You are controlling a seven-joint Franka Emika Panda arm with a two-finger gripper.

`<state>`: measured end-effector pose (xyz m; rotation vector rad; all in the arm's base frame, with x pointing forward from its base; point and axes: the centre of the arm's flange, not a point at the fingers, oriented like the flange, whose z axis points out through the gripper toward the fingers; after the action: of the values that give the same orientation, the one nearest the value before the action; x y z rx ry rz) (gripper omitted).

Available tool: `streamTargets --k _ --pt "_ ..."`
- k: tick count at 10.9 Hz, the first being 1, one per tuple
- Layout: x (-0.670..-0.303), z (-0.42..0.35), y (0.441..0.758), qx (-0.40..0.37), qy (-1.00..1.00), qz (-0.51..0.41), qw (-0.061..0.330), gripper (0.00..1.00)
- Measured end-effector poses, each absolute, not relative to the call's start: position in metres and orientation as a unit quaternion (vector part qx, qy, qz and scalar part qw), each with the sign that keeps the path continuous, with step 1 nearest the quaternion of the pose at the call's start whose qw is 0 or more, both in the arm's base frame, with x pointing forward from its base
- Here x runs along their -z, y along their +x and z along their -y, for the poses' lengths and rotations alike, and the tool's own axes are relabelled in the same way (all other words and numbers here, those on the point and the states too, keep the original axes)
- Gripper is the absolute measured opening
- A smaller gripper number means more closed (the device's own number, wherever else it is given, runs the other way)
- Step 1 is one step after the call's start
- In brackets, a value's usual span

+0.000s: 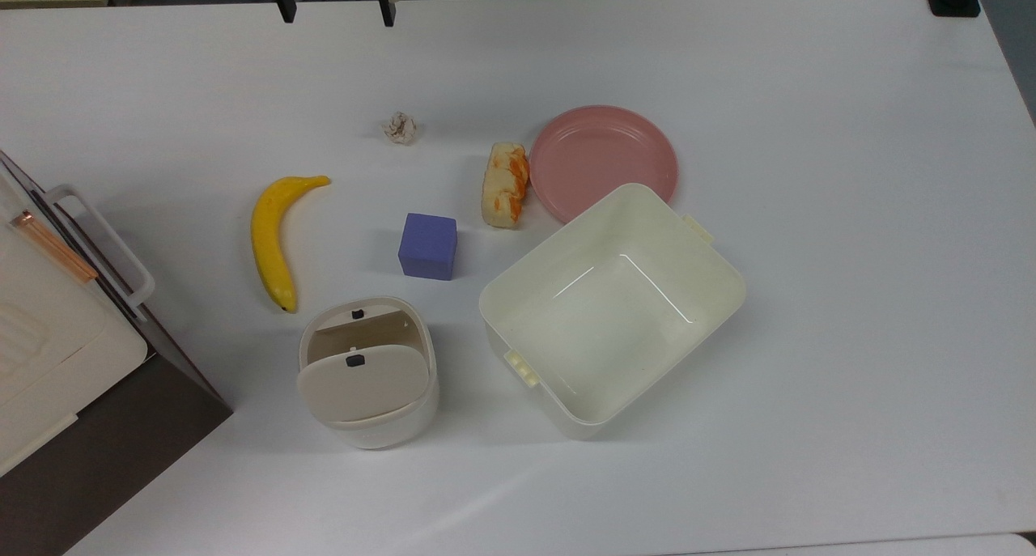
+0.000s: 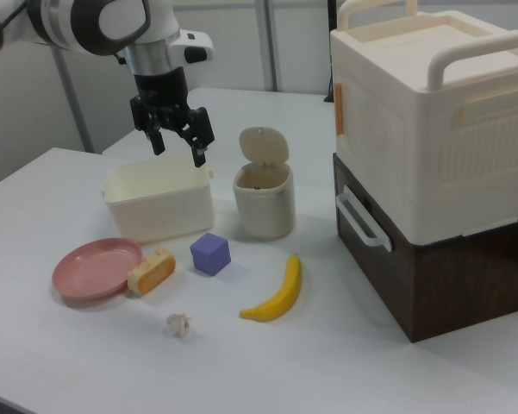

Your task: Grab it up and put it in the trash

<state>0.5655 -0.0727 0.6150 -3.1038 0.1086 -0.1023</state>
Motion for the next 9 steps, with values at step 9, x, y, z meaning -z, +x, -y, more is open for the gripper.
streamTargets --k 9 --pt "-0.6 0.074 0.561 0.017 -0.999 -0.023 0.019 1.0"
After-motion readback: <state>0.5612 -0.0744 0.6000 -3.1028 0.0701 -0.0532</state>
